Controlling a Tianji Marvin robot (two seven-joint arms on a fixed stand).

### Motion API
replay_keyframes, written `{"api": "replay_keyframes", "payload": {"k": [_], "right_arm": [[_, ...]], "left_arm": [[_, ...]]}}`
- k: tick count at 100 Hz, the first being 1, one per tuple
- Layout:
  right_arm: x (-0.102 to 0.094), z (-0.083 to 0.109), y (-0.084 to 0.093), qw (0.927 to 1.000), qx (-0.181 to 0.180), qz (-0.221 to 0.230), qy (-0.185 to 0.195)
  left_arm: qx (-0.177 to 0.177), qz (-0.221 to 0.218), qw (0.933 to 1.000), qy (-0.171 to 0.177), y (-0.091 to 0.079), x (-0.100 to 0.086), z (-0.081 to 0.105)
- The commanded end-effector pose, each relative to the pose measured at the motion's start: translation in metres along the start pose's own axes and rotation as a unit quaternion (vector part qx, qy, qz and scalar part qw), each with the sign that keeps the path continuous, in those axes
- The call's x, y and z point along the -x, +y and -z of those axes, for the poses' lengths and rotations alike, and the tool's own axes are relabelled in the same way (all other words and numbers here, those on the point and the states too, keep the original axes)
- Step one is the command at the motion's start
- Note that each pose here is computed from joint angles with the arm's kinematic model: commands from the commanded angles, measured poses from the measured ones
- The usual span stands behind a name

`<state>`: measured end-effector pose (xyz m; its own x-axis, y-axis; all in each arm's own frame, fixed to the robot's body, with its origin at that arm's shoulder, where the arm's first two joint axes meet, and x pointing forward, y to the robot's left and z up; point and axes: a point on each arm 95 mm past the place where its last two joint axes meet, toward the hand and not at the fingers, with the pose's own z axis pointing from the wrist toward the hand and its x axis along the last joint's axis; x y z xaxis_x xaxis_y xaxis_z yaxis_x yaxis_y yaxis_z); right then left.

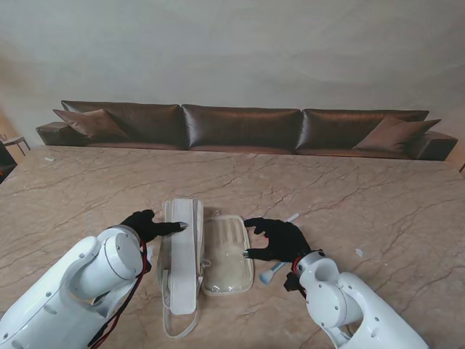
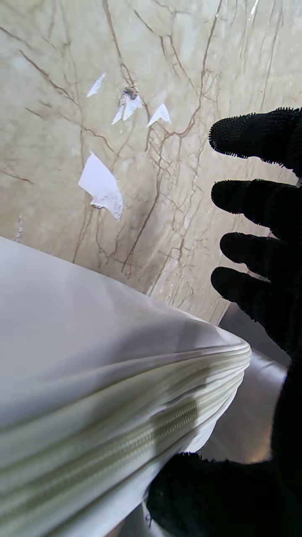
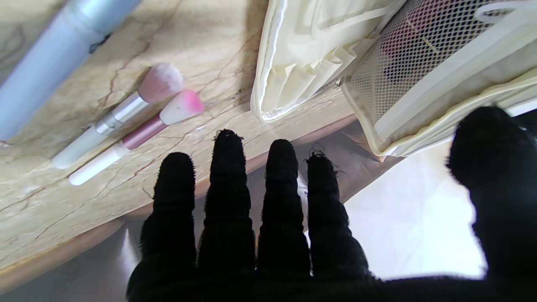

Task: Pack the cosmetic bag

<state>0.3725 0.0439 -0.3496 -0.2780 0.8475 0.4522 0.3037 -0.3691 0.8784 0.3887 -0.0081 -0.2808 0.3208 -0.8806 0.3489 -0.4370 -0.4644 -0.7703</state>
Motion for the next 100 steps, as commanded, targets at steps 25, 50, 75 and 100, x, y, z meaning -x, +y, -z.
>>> {"api": "replay_keyframes", "payload": {"k": [25, 50, 75, 100], "right_arm": [[-0.002, 0.002, -0.004, 1.0, 0.001, -0.006, 0.001], [-0.001, 0.001, -0.002, 1.0, 0.0, -0.006, 0.001], [-0.001, 0.0, 0.002, 1.0, 0.005, -0.002, 0.001], [-0.001, -0.003, 0.002, 1.0, 0.007, -0.002, 0.002]], "left_arm": [[0.016, 0.029, 0.9994, 0.013, 0.007, -0.006, 0.011], [0.018, 0.008, 0.9997, 0.013, 0.01, -0.007, 0.014], [0.027, -0.014, 0.9995, -0.005, 0.02, -0.011, 0.011], [0.011, -0.012, 0.9998, -0.015, 0.02, -0.013, 0.006]]}}
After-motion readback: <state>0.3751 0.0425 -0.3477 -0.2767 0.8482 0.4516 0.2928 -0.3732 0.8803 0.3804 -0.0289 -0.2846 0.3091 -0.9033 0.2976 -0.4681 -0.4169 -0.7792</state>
